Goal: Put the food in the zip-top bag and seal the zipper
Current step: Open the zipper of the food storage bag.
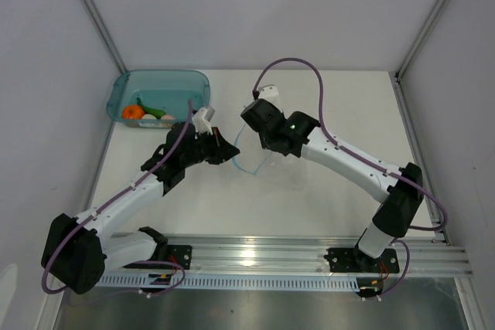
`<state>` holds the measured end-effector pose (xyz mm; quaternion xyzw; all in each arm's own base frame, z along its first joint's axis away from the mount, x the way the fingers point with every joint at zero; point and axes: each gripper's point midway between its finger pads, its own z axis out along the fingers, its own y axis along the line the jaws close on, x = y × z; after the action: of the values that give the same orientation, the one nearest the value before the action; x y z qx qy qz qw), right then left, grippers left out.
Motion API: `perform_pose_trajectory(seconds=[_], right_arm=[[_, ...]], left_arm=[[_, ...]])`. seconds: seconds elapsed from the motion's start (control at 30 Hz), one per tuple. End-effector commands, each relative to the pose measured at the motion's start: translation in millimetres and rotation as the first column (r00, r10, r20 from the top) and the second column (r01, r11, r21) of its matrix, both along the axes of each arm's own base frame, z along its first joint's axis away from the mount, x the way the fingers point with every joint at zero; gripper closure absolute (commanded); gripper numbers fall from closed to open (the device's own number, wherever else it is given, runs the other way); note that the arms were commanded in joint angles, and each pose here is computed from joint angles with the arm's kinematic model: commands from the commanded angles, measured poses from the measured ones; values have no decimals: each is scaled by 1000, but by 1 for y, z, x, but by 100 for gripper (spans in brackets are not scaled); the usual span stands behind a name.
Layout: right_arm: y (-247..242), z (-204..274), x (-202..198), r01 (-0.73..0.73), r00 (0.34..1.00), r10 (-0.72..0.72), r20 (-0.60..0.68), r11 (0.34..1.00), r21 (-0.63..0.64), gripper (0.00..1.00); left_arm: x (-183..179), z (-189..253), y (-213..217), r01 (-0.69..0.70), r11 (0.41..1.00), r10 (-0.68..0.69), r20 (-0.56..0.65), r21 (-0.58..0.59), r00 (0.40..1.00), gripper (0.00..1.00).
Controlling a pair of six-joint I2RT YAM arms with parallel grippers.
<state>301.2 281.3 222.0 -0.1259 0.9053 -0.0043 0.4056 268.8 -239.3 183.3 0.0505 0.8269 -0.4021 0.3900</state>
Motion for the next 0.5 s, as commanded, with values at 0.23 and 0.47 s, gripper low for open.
perform_pose_trajectory(seconds=[0.23, 0.47], right_arm=[[-57, 42, 8, 91, 992, -88, 91, 995, -31, 100], [-25, 41, -5, -25, 997, 23, 77, 999, 21, 100]], left_arm=[[3, 0, 2, 2, 1000, -3, 35, 16, 999, 99], [1, 9, -6, 48, 999, -47, 62, -17, 997, 99]])
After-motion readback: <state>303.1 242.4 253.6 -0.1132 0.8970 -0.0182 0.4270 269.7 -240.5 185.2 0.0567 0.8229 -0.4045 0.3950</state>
